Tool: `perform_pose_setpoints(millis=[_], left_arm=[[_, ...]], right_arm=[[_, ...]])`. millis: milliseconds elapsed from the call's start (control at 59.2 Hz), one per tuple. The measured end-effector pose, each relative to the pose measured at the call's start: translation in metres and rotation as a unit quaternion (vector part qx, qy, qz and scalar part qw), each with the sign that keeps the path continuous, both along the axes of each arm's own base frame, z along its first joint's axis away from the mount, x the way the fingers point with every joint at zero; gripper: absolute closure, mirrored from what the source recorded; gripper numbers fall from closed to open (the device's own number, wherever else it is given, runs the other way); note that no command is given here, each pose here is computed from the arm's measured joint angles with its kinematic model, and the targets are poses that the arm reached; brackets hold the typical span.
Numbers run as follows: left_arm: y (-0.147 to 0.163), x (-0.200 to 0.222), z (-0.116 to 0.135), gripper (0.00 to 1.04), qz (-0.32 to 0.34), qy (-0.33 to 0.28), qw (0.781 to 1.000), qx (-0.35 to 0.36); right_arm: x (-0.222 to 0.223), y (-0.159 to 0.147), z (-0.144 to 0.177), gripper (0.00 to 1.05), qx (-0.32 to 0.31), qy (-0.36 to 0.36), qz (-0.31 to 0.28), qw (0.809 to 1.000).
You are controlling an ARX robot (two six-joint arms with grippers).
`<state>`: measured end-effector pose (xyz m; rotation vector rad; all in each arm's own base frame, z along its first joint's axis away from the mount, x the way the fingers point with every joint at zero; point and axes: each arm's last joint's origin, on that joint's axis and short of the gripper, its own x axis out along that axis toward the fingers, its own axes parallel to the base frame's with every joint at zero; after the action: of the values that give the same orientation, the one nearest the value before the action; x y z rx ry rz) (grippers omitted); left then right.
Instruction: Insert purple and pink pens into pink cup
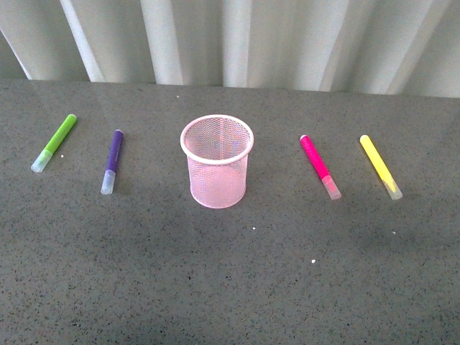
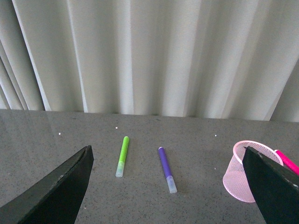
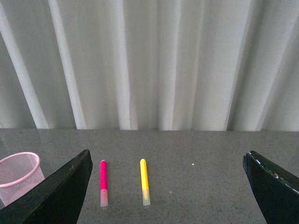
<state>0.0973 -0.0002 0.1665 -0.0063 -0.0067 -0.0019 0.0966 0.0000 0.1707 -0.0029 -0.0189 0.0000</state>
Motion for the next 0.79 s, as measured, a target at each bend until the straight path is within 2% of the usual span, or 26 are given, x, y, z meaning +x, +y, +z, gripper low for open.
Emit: perform_pose_setpoints(millis=[794], left_arm=[[0.0, 0.0, 0.0, 0.07, 0.0, 0.0, 1.0, 0.0]], right_arm=[[0.0, 0.0, 0.0, 0.07, 0.0, 0.0, 0.0, 1.0]])
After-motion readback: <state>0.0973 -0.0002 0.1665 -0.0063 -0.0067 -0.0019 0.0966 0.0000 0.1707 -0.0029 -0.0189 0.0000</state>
